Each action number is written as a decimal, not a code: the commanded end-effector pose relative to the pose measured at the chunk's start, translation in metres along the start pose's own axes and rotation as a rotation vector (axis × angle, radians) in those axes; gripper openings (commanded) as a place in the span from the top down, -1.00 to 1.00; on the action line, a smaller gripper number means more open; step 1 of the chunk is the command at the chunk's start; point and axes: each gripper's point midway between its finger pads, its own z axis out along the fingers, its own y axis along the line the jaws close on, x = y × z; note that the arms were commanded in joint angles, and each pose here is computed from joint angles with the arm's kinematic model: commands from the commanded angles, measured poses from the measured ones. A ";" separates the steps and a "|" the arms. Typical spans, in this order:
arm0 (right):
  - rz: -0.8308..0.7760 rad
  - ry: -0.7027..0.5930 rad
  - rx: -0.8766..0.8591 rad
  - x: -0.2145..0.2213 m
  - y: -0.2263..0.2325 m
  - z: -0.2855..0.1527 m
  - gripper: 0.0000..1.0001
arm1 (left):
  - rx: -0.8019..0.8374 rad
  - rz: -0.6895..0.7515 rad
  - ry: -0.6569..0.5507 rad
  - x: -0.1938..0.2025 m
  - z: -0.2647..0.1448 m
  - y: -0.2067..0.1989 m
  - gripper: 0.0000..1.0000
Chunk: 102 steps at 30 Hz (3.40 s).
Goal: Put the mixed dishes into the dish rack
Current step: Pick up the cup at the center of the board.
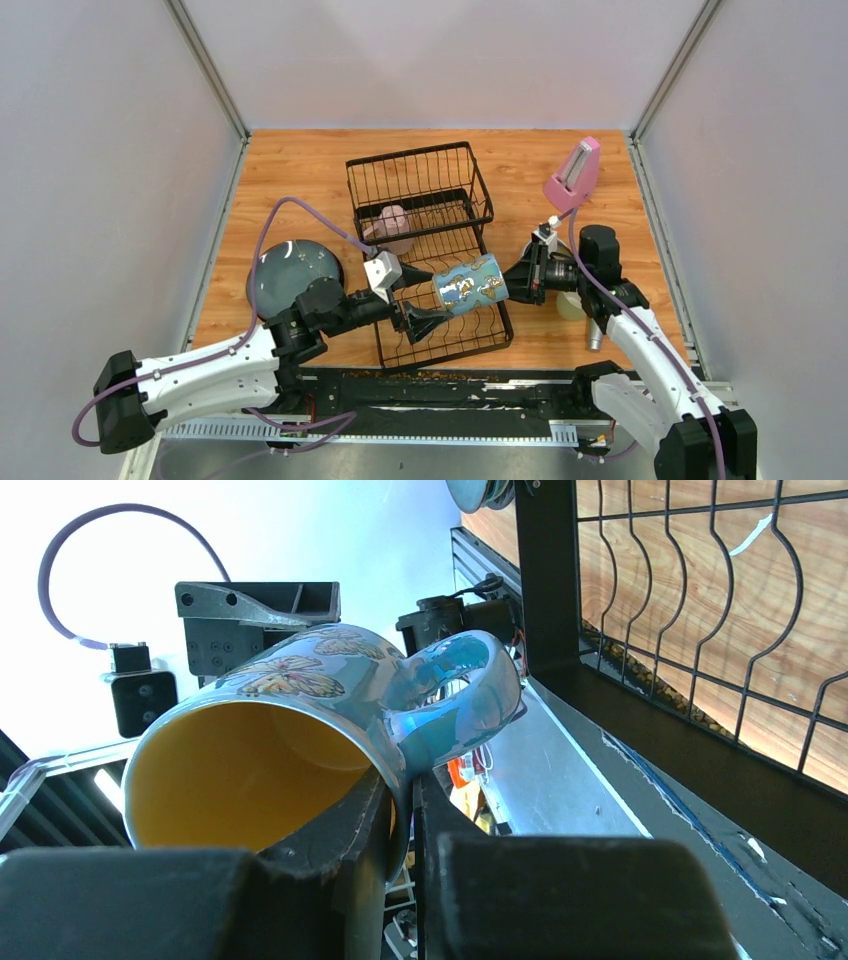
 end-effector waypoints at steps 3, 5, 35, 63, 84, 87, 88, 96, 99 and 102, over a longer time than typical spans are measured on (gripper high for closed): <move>-0.084 0.059 -0.119 0.009 0.034 -0.001 1.00 | 0.046 0.066 -0.083 -0.018 0.003 -0.009 -1.00; -0.094 0.075 -0.124 0.012 0.036 0.002 1.00 | 0.050 0.068 -0.086 -0.016 0.004 -0.010 -1.00; -0.172 0.240 -0.196 0.038 0.042 0.004 1.00 | 0.030 0.189 -0.130 -0.015 -0.013 -0.004 -1.00; -0.081 0.214 -0.181 0.034 0.028 0.022 1.00 | -0.047 0.004 -0.094 -0.011 -0.002 0.005 -0.14; 0.021 0.143 -0.057 0.021 -0.014 0.037 0.08 | -0.124 -0.099 0.056 0.022 -0.010 0.014 1.00; 0.019 0.134 -0.046 0.019 -0.017 0.039 0.05 | -0.173 -0.115 0.077 0.023 -0.012 0.021 1.00; 0.023 0.130 -0.039 0.018 -0.018 0.039 0.03 | -0.196 -0.128 0.100 0.029 -0.013 0.024 1.00; 0.010 0.074 0.038 0.009 -0.029 0.042 -0.05 | -0.323 -0.203 0.266 0.049 -0.018 0.036 1.00; -0.008 0.044 0.100 0.006 -0.035 0.041 -0.06 | -0.353 -0.237 0.321 0.048 -0.015 0.036 1.00; -0.037 0.006 0.140 0.000 -0.035 0.040 -0.06 | -0.391 -0.277 0.403 0.058 -0.013 0.037 1.00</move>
